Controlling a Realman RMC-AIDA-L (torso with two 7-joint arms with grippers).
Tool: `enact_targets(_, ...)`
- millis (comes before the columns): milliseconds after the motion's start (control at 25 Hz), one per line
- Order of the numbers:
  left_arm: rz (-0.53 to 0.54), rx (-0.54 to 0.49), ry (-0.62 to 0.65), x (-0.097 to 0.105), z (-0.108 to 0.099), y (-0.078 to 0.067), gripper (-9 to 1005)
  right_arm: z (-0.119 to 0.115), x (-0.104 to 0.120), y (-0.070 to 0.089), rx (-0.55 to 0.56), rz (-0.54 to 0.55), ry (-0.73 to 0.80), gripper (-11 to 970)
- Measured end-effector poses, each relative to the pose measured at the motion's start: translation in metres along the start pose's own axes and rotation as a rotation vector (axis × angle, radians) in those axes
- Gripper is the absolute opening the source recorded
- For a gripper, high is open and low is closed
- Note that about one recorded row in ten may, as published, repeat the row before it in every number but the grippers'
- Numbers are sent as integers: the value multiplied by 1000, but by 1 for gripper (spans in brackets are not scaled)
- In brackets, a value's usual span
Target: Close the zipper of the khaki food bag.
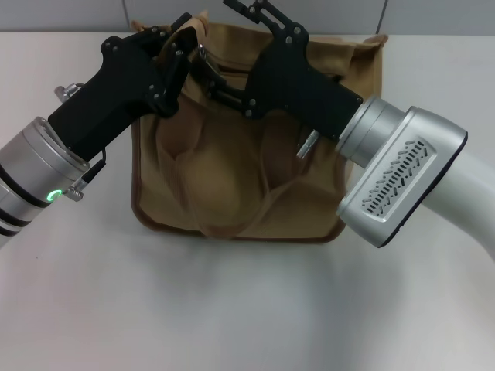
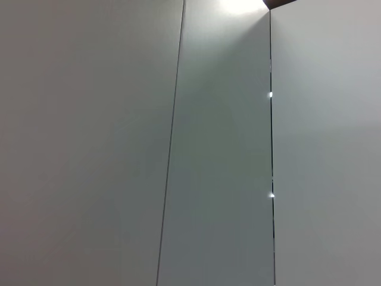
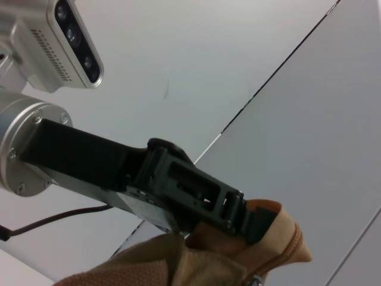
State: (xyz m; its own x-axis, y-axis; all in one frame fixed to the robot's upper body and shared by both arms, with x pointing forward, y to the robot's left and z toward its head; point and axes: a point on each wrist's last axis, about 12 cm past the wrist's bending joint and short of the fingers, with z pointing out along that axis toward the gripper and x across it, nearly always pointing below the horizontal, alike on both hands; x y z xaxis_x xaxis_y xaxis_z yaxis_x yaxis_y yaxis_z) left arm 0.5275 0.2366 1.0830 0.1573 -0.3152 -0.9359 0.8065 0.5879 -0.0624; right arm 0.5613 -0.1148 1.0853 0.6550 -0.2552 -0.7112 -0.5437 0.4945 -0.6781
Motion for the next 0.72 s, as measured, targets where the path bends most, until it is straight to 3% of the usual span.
enact_targets(360,-3,-4,-1,0,-3,-1,31,0,0,3,-7,6,4,773)
enact_targets(720,-4,-9,-5,0,-4,-1,31,-3,0,9,-42,3,6,411)
